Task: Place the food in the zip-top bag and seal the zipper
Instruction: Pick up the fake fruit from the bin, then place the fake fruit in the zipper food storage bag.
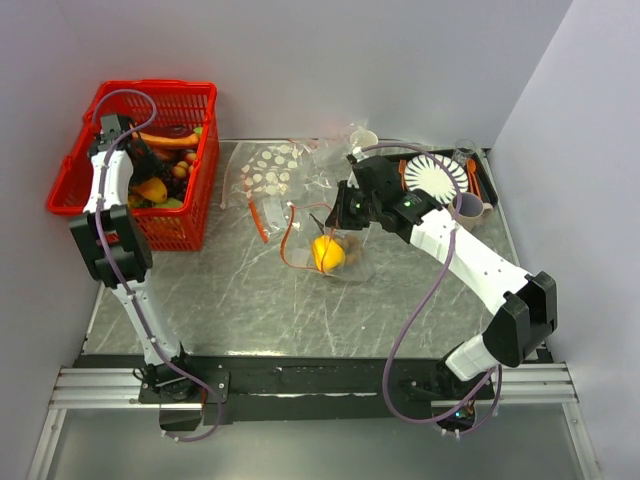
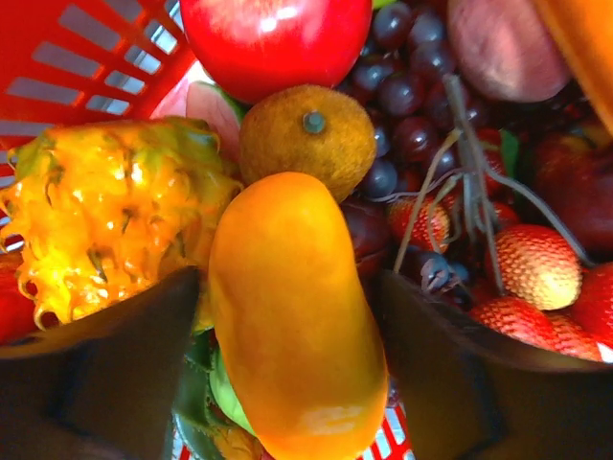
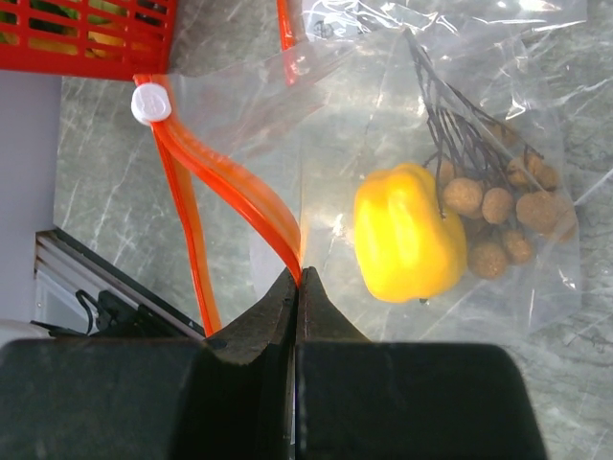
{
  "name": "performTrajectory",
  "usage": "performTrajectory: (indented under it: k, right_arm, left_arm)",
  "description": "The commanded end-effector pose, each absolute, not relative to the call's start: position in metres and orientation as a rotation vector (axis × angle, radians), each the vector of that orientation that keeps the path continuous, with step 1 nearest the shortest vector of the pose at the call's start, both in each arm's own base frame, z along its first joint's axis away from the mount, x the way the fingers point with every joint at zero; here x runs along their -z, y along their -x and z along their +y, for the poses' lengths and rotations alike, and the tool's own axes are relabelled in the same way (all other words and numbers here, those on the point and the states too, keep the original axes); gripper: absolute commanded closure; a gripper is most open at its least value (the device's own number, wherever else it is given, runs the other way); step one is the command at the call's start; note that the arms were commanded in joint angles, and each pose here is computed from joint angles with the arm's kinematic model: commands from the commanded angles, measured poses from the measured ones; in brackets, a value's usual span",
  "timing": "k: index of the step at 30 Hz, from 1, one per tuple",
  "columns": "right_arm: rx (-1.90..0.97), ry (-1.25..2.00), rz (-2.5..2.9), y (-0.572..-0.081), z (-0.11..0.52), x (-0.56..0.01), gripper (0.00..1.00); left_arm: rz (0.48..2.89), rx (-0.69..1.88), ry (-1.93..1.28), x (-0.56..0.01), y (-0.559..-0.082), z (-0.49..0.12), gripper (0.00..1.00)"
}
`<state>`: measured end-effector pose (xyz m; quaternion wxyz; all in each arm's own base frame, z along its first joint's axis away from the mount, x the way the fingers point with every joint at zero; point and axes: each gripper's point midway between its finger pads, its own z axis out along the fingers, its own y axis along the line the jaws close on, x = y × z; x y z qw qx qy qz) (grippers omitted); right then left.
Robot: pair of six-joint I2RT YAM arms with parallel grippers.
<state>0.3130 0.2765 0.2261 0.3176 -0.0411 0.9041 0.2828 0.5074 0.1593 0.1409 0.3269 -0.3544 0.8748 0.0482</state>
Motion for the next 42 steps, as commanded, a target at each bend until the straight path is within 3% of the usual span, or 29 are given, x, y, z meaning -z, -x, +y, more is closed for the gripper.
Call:
performTrajectory:
  k: [1, 2, 7, 13, 23, 32, 42]
  right_arm:
    - [-0.779, 0.123, 2.283, -0.313, 0.275, -0.254, 1.00]
    - [-0.777, 0.122, 2.281, -0.313, 0.274, -0.255, 1.00]
    - [-0.762, 0.111, 2.282, -0.313, 0.271, -0.254, 1.00]
    - [-0.747, 0.106, 2.292, -0.316, 0.271, -0.251, 1.00]
    - [-0.771, 0.118, 2.285, -0.320, 0.277, -0.259, 1.00]
    - [-0.879, 0.146, 2.283, -0.317, 0.293, -0.273, 1.00]
    - [-0.920, 0.126, 2.256, -0.315, 0.291, -0.292, 1.00]
  left_arm:
    - [2.271, -0.094, 0.876, -0.164, -0.512, 0.157, 0.31]
    - [2.261, -0.103, 0.875, -0.170, -0.510, 0.158, 0.40]
    - [2.095, -0.083, 0.826, -0.250, -0.491, 0.152, 0.65]
    - [1.934, 0.189, 0.697, -0.322, -0.457, 0.096, 0.65]
    - [1.686, 0.613, 0.428, -0.392, -0.399, -0.022, 0.65]
    - [1.643, 1.067, 0.124, -0.371, -0.353, -0.198, 0.67]
    - [1.800, 1.073, -0.050, -0.308, -0.333, -0.287, 0.66]
